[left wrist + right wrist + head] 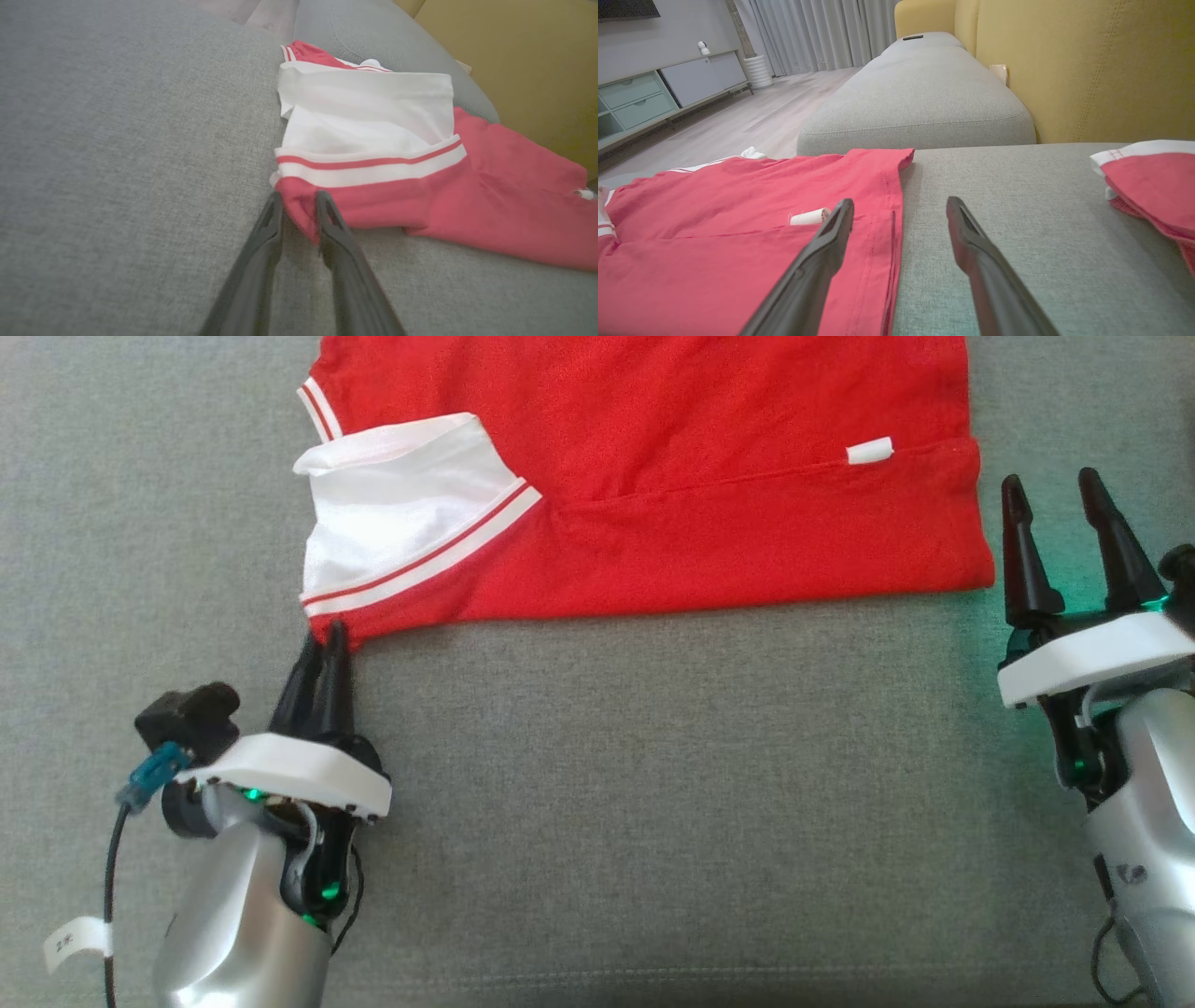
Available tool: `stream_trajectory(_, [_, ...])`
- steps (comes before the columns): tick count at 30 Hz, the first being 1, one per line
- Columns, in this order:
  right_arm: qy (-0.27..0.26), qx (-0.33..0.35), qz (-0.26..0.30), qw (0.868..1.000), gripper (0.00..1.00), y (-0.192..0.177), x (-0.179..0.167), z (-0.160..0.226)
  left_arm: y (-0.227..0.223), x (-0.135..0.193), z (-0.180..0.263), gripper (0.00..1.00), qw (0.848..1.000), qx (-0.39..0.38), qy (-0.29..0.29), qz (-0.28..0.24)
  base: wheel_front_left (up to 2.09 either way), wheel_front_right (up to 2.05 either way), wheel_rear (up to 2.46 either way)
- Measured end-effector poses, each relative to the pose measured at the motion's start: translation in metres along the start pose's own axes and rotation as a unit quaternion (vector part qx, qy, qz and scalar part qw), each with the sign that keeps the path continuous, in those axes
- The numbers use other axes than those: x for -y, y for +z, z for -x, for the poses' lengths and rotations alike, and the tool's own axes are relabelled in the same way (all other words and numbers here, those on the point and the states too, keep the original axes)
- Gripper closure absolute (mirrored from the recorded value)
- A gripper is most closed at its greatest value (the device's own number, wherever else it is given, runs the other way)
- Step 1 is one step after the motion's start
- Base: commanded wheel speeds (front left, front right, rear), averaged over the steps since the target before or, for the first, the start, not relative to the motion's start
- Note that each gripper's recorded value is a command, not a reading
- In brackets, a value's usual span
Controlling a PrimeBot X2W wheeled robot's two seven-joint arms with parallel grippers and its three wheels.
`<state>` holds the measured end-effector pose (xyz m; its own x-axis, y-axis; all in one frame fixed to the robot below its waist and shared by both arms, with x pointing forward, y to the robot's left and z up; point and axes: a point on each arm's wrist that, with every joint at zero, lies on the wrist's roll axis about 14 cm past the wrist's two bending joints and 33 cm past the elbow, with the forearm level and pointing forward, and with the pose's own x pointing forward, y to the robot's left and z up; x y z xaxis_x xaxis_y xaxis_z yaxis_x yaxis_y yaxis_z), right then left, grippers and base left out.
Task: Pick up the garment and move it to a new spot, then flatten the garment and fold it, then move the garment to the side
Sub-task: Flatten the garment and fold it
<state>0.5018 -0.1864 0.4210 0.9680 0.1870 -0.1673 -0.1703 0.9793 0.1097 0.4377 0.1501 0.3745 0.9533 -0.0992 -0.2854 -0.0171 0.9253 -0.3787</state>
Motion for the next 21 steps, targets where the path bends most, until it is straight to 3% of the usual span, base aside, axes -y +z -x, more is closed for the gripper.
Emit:
stream_trajectory(1, [0.001, 0.0, -0.002, 1.0, 0.0, 0.0, -0.002, -0.001, 0.003, 0.001, 0.0, 1.0, 1.0, 0.003, -0.003, 0.0, 0.0, 0.0, 0.0])
stream_trajectory(6, [-0.002, -0.017, -0.011, 1.0, 0.0, -0.01, -0.003, 0.001, 0.003, 0.003, 0.003, 1.0, 1.0, 0.002, -0.01, -0.001, 0.0, 0.0, 0.0])
stream_trajectory(16, [-0.008, -0.14, -0.044, 0.989, 0.0, -0.061, -0.01, 0.012, 0.008, 0.007, 0.012, 1.0, 1.0, 0.005, -0.023, -0.002, 0.0, 0.0, 0.0])
stream_trajectory(20, [0.01, -0.157, -0.046, 0.986, 0.01, -0.062, -0.022, 0.005, 0.009, 0.008, 0.016, 1.0, 1.0, 0.004, -0.027, -0.009, 0.0, 0.0, 0.0])
stream_trajectory(21, [0.013, -0.157, -0.047, 0.986, 0.29, -0.061, -0.025, 0.005, 0.009, 0.008, 0.016, 1.0, 1.0, 0.004, -0.028, -0.011, 0.0, 0.0, 0.0])
